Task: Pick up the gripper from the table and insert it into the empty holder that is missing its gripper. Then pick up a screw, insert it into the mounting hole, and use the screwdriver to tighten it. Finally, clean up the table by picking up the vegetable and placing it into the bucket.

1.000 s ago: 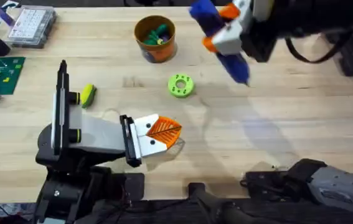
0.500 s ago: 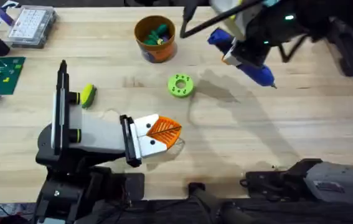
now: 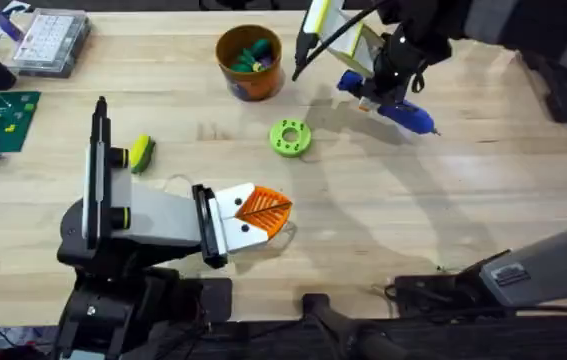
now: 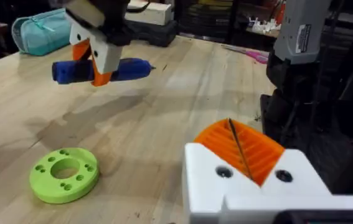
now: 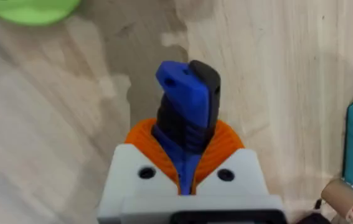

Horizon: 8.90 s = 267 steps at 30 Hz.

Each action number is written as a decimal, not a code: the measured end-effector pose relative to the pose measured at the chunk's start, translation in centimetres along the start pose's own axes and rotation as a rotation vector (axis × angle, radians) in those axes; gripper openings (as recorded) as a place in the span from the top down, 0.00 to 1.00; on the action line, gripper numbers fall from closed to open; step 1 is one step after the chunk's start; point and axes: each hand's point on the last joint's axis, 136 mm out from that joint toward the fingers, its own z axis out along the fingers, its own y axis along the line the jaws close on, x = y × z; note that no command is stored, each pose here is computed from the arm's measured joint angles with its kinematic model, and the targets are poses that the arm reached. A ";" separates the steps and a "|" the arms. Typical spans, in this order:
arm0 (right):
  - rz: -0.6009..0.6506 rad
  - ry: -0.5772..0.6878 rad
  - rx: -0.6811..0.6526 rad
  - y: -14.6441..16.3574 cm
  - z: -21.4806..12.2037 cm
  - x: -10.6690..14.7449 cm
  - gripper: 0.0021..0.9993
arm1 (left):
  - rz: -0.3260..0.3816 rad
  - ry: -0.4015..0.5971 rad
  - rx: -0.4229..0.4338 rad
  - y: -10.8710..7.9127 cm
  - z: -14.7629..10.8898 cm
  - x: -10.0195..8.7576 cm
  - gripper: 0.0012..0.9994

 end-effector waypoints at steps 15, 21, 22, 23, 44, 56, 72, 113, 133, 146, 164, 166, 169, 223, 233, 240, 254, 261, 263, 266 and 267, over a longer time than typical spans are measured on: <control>-0.143 0.156 -0.077 -0.5 7.4 3.3 0.94 | 0.006 -0.002 -0.038 0.6 0.0 -0.1 0.99; -0.154 0.171 -0.071 -0.7 7.4 3.6 0.94 | 0.006 -0.002 -0.042 0.7 0.0 -0.1 0.99; -0.154 0.172 -0.071 -0.7 7.4 3.6 0.94 | 0.006 -0.002 -0.043 0.7 0.0 -0.1 0.99; -0.154 0.173 -0.070 -0.7 7.4 3.6 0.94 | 0.007 -0.003 -0.043 0.7 0.0 -0.1 0.99; 0.192 -0.146 0.240 -2.9 -8.0 -1.8 0.00 | 0.012 -0.014 -0.060 1.0 0.0 -0.4 0.01; 0.664 -0.424 0.247 -2.7 -16.7 -1.1 0.00 | -0.026 -0.070 -0.294 5.0 -1.5 -4.8 0.01; 0.804 -0.356 0.173 1.1 -18.7 3.3 0.00 | -0.376 0.198 -0.646 13.0 -7.5 -8.3 0.01; 0.771 -0.305 0.164 1.8 -18.3 4.1 0.00 | -0.872 1.098 -1.156 24.8 -24.2 5.4 0.01; 0.771 -0.305 0.164 1.8 -18.3 4.1 0.00 | -0.927 1.226 -1.027 25.6 -22.9 10.8 0.01; 0.767 -0.283 0.154 2.2 -18.1 4.5 0.00 | -0.923 1.230 -1.020 25.6 -22.8 10.9 0.66; 0.768 -0.286 0.156 2.2 -18.1 4.4 0.00 | -0.965 1.180 -0.948 26.2 -21.7 8.1 0.97; 0.769 -0.293 0.159 2.0 -18.2 4.3 0.00 | -0.954 1.147 -0.941 27.0 -21.2 6.2 0.97; 0.773 -0.316 0.169 1.6 -18.4 3.9 0.00 | -0.897 1.100 -0.949 28.5 -20.4 2.8 0.97; 0.776 -0.332 0.177 1.3 -18.5 3.7 0.00 | -0.758 1.032 -0.967 31.0 -17.6 -1.9 0.97; 0.776 -0.332 0.177 1.3 -18.5 3.7 0.00 | -0.758 1.032 -0.967 31.0 -17.6 -1.9 0.97; 0.776 -0.332 0.177 1.3 -18.5 3.7 0.00 | -0.758 1.032 -0.967 31.0 -17.6 -1.9 0.97; 0.776 -0.332 0.177 1.3 -18.5 3.7 0.00 | -0.758 1.032 -0.967 31.0 -17.6 -1.9 0.97; 0.776 -0.332 0.177 1.3 -18.5 3.7 0.00 | -0.758 1.032 -0.967 31.0 -17.6 -1.9 0.97; 0.776 -0.332 0.177 1.3 -18.5 3.7 0.00 | -0.758 1.032 -0.967 31.0 -17.6 -1.9 0.97; 0.776 -0.332 0.177 1.3 -18.5 3.7 0.00 | -0.758 1.032 -0.967 31.0 -17.6 -1.9 0.97; 0.776 -0.332 0.177 1.3 -18.5 3.7 0.00 | -0.758 1.032 -0.967 31.0 -17.6 -1.9 0.97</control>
